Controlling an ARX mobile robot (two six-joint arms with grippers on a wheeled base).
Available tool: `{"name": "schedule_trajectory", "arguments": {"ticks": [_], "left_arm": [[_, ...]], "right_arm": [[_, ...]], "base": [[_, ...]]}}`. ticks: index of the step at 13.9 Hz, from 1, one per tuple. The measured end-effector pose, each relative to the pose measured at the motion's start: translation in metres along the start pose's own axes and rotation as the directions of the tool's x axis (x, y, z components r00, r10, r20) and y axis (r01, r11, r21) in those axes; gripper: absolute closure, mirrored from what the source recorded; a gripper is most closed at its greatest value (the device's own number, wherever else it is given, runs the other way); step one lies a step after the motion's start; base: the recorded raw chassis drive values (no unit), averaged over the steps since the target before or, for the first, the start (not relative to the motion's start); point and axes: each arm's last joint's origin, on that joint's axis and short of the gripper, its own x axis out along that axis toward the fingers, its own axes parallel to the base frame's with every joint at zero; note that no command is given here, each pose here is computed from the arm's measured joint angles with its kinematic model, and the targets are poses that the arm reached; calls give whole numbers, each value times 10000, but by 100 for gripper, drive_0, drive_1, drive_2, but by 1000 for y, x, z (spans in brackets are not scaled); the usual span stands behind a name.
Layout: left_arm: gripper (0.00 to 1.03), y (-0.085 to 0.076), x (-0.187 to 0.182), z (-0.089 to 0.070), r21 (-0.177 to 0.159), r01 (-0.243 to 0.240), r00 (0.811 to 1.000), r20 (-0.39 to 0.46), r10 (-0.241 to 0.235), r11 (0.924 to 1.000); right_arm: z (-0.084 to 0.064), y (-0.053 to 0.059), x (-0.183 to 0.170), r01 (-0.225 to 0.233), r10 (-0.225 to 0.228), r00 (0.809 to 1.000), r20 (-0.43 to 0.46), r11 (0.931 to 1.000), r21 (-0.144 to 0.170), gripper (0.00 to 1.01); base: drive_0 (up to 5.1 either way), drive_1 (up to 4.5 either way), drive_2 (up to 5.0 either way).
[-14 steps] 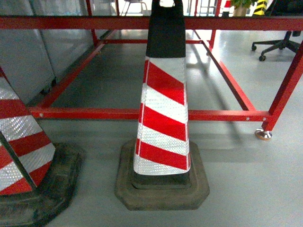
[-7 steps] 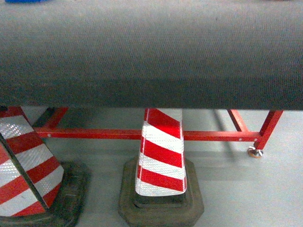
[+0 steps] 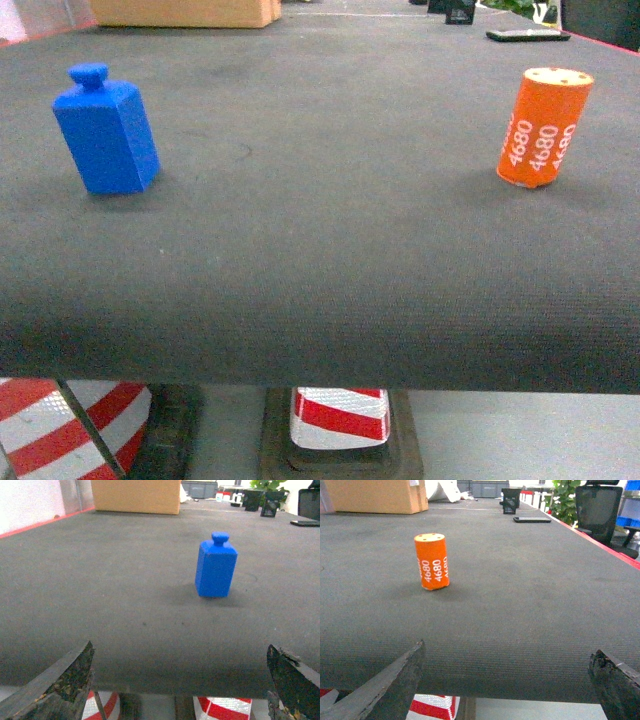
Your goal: Sort blue parts and orange caps into right shelf containers
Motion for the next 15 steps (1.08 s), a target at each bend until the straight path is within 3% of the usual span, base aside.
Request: {"name": "schedule_trajectory", "arguments": {"ticks": [15], "left_arm": [[5,0,0,0,0,4,10000,0,-4,10000]], "right_arm": [[0,0,0,0,0,10000,8,10000,4,3]], "base": [[0,0,0]]}}
